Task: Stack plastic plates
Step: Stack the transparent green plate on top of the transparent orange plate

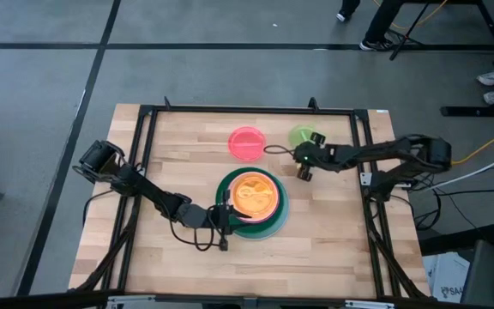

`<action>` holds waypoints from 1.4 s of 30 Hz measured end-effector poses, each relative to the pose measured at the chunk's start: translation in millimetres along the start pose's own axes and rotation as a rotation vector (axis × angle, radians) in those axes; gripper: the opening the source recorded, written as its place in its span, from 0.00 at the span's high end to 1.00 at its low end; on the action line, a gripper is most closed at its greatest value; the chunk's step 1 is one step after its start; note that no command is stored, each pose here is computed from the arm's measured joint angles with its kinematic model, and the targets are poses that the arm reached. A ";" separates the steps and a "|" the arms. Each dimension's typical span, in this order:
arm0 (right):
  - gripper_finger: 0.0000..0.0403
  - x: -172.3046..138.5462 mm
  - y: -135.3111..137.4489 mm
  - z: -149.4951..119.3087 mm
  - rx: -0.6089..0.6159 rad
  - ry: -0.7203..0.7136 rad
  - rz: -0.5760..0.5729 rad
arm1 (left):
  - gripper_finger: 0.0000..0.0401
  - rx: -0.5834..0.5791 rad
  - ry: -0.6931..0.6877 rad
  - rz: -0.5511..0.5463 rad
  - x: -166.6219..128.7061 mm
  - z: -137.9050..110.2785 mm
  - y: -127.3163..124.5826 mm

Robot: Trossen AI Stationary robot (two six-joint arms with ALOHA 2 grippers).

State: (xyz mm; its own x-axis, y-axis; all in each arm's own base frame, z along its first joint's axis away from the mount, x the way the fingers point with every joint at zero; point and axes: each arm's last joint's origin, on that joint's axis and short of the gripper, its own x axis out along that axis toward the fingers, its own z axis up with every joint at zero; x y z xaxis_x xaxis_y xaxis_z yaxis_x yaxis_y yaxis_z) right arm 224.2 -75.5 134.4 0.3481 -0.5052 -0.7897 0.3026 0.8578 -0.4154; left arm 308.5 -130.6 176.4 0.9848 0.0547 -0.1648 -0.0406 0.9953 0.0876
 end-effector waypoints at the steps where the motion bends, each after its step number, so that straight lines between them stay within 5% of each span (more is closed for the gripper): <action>1: 1.00 -3.8 2.8 1.4 -0.011 -0.016 0.007 | 0.78 0.000 0.000 0.000 0.0 0.0 0.0; 42: 1.00 -113.1 119.8 8.2 -0.586 -0.611 0.343 | 0.79 -0.014 -0.001 0.000 0.1 0.3 0.1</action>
State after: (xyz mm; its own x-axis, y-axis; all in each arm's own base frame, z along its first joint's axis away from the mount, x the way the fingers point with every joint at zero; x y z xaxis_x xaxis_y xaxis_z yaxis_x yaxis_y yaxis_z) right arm 228.3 83.6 177.7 0.7955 -0.0324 -0.6051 -0.3453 0.7964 -0.4966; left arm 308.7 -130.6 176.7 0.9850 0.0546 -0.1634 -0.0430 0.9964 0.0734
